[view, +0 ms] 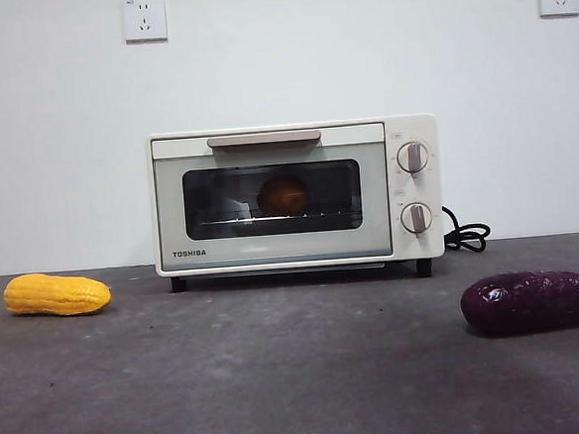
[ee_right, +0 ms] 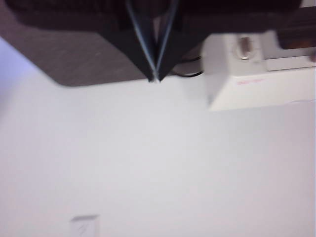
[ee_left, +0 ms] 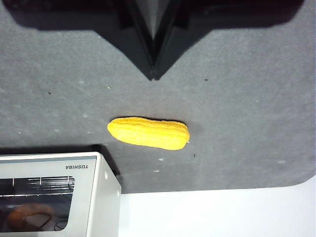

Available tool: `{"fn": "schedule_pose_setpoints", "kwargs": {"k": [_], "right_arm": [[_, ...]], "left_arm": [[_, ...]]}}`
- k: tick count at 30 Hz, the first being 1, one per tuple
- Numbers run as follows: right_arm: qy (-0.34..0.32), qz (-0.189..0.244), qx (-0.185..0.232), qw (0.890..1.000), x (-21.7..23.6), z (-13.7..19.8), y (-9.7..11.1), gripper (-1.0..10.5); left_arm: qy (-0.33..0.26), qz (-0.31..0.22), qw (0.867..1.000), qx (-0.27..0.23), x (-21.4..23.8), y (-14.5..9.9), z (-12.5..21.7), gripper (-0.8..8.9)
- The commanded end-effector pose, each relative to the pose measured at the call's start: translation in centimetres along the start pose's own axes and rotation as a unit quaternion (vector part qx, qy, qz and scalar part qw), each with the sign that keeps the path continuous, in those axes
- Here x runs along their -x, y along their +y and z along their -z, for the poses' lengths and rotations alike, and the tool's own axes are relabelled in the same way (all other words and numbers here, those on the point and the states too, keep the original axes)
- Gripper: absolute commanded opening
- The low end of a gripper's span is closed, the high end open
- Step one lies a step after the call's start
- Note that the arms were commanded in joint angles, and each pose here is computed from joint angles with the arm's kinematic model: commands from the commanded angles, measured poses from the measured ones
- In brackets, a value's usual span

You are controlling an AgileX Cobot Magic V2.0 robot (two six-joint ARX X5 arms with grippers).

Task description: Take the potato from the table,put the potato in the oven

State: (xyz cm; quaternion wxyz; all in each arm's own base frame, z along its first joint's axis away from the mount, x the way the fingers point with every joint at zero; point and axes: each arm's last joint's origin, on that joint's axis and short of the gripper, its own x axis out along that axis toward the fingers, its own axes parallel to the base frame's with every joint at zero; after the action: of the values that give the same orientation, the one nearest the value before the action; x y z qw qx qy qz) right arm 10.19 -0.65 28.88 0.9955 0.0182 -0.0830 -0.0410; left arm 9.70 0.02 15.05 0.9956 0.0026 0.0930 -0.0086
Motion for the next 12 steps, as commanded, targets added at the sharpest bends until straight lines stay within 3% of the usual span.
{"fn": "schedule_pose_setpoints", "kwargs": {"k": [1, 6, 12], "right_arm": [[0.009, 0.016, 0.013, 1.000, 0.5, 3.9, -0.5, 0.0], [0.052, 0.036, 0.016, 0.998, 1.0, 7.7, -1.0, 0.0], [0.066, 0.035, 0.014, 0.997, 1.4, 10.0, -1.1, 0.0]], "left_arm": [[0.002, 0.000, 1.000, -0.006, -0.1, 0.0, 0.3, -0.04], [0.002, 0.000, 1.000, -0.007, -0.1, 0.0, 0.3, -0.04], [0.002, 0.000, 1.000, -0.007, -0.1, 0.0, 0.3, -0.04]]}}
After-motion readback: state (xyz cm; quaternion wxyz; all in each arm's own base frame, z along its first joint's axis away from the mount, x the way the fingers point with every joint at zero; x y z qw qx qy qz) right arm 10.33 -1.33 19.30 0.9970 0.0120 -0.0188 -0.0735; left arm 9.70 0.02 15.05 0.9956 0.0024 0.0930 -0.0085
